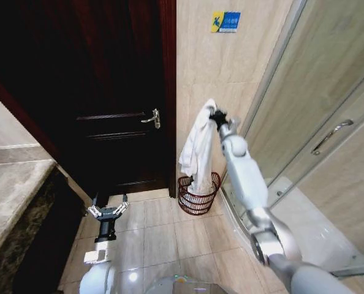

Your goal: Discard the used towel into the hamper.

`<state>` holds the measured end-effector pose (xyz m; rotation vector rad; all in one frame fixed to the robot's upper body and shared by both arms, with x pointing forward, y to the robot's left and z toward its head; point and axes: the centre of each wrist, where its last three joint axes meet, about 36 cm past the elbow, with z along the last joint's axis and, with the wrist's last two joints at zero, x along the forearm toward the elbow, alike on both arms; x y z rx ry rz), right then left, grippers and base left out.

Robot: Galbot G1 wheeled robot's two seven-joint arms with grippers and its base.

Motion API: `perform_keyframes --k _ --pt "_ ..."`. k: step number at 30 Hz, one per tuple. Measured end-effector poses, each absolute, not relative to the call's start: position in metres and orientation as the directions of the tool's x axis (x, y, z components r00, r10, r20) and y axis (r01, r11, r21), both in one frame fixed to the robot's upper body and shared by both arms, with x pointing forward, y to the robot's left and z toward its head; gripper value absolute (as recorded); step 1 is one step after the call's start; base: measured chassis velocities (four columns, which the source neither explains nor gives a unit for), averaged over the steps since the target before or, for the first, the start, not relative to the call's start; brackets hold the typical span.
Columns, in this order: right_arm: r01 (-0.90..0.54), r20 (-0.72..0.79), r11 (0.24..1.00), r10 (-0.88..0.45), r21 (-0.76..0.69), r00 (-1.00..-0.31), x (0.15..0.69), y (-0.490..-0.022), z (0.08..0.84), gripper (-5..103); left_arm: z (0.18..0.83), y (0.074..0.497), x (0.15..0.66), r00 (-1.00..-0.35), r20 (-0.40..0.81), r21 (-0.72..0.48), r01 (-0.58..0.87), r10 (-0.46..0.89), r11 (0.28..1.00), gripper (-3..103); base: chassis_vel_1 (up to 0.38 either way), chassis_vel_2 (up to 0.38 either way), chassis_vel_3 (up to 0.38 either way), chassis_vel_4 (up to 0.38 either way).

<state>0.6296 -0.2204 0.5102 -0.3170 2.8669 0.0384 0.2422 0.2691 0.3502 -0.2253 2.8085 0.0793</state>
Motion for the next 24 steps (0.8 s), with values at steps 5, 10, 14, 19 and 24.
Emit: perform_keyframes --k 5,10,14,19,24 --pt "-0.184 -0.234 0.983 -0.177 0.008 -0.956 0.618 -0.234 0.483 2 0.346 0.268 0.241 -0.940 -0.309 0.026 -0.161 -0.145 0.987 100 0.000 0.000 0.000 0.000" --pt "-0.127 -0.249 0.992 -0.117 0.026 -0.962 0.625 -0.245 0.486 2 0.342 0.267 0.236 -0.946 -0.296 0.029 -0.148 -0.133 0.989 100 0.000 0.000 0.000 0.000" --pt "-0.095 -0.303 0.995 -0.080 0.036 -0.950 0.639 -0.252 0.516 2 0.338 0.268 0.232 -0.946 -0.297 0.032 -0.147 -0.131 0.989 100 0.000 0.000 0.000 0.000" --pt "-0.101 -0.334 0.994 -0.083 0.036 -0.939 0.652 -0.254 0.541 2 0.335 0.269 0.228 -0.946 -0.294 0.034 -0.150 -0.133 0.988 100 0.000 0.000 0.000 0.000" --pt "-0.104 -0.341 0.994 -0.084 0.040 -0.936 0.659 -0.251 0.549 2 0.334 0.270 0.226 -0.946 -0.294 0.035 -0.150 -0.134 0.988 100 0.000 0.000 0.000 0.000"
